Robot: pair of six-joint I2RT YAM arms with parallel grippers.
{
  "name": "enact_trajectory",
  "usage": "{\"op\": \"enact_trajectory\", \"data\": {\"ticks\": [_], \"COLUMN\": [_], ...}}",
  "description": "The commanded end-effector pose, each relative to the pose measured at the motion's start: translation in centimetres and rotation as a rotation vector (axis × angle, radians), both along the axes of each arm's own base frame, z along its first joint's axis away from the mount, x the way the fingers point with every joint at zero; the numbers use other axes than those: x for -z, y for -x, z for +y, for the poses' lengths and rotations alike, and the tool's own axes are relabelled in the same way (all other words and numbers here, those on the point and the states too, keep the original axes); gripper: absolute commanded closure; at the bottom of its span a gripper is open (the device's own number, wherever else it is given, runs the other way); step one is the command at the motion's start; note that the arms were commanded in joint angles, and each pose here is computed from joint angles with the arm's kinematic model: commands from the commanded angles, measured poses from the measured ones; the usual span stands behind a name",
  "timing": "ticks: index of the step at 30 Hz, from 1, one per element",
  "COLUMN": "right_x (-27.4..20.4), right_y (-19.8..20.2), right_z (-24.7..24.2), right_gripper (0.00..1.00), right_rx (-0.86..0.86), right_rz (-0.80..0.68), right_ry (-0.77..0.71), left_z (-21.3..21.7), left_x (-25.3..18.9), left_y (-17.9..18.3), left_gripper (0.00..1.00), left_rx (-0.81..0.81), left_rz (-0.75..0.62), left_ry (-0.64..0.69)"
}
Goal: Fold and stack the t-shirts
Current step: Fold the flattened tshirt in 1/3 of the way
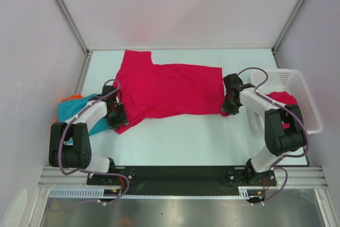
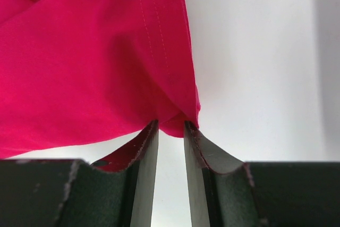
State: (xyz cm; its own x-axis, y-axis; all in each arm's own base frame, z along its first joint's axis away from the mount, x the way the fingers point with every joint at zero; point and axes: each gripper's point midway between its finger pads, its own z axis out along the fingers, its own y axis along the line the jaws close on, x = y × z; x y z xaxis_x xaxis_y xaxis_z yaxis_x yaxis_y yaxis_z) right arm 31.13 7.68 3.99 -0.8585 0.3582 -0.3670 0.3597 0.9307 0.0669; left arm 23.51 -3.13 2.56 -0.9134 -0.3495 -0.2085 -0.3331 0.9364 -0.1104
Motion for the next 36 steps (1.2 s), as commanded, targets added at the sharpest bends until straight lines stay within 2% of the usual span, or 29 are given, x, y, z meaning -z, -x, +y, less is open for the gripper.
{"op": "enact_trajectory", "data": {"ticks": [1, 2, 14, 29, 36], "right_x": [0.0, 0.1, 1.8, -1.9, 0.4], "right_y": [-0.4, -0.5, -0.6, 0.1, 1.4], "right_z": [-0.3, -0.4, -1.0, 1.1, 1.2], "right_gripper": [0.69, 0.69, 0.69, 0.68, 0.67], "right_rx": [-0.002, 0.001, 0.030, -0.011, -0.017], "right_rz": [-0.009, -0.007, 0.023, -0.048, 0.016], "right_ry": [0.008, 0.009, -0.002, -0.017, -0.007], "left_z": [-1.3, -1.6, -0.9, -0.9, -1.0], "left_x": [-0.4, -0.7, -5.7, -5.9, -5.8], "left_y": [-1.2, -1.4, -4.3, -4.8, -4.6], "left_gripper": [0.86, 1.00, 1.00, 1.00, 1.00], "left_rx": [0.002, -0.007, 0.002, 0.016, 0.026], "left_rz": [-0.056, -0.062, -0.176, -0.181, -0.180], "left_ry": [0.067, 0.081, 0.047, 0.046, 0.051]}}
